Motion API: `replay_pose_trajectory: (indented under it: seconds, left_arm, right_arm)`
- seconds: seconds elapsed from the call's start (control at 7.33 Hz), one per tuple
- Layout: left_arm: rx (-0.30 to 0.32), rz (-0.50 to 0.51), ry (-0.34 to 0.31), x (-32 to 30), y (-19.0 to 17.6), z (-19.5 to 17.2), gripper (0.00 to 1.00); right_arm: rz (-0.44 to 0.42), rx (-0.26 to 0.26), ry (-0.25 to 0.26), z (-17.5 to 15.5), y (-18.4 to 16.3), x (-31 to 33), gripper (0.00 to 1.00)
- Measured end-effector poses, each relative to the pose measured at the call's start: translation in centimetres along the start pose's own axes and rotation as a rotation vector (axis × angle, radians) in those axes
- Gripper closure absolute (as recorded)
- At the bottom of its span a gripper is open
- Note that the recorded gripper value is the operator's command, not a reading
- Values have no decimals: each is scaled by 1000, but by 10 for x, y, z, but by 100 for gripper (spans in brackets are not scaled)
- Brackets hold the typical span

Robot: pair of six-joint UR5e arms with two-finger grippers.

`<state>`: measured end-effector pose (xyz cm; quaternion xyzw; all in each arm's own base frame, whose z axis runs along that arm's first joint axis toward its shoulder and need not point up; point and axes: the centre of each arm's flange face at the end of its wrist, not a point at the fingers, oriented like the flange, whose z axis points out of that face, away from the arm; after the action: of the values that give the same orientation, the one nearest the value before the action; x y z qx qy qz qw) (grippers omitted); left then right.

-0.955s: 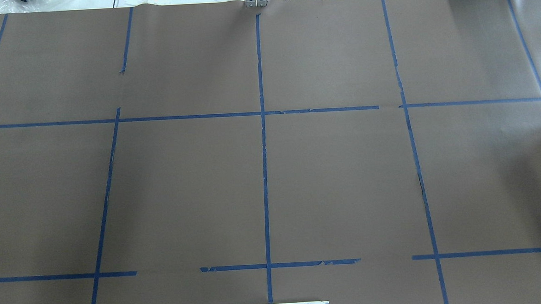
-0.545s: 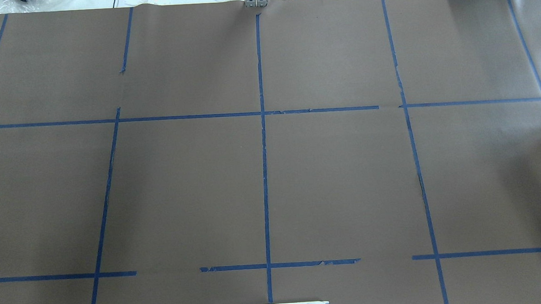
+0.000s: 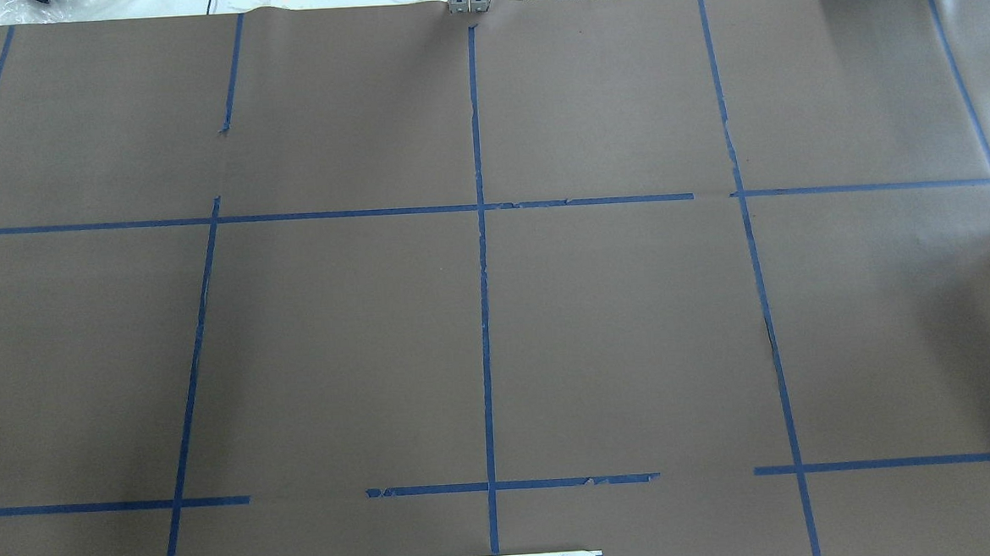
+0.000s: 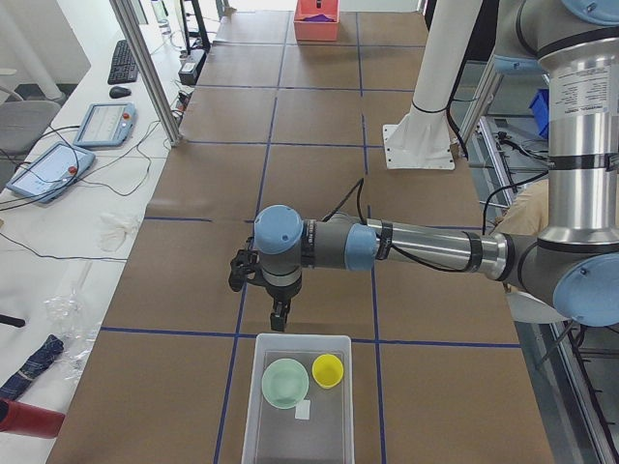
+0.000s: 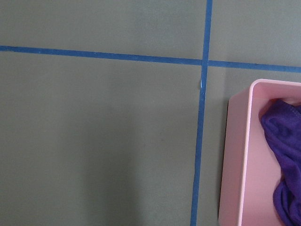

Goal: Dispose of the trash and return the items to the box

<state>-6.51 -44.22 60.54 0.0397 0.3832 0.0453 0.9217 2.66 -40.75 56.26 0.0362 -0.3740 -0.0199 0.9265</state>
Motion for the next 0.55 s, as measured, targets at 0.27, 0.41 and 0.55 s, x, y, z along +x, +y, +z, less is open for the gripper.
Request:
replay_pose_trajectory:
  seconds: [0.27, 0.41, 0.55]
  left_arm:
    - [1, -2, 0, 1, 9, -2, 0]
    - [2, -1, 1, 2, 11, -2, 0]
    - [3, -1, 1, 2, 11, -2, 0]
  right_arm:
    - [-3, -1, 1, 2, 4, 3, 0]
    - [-1, -2, 2, 3, 5, 4, 0]
    - [2, -3, 2, 4, 5, 4, 0]
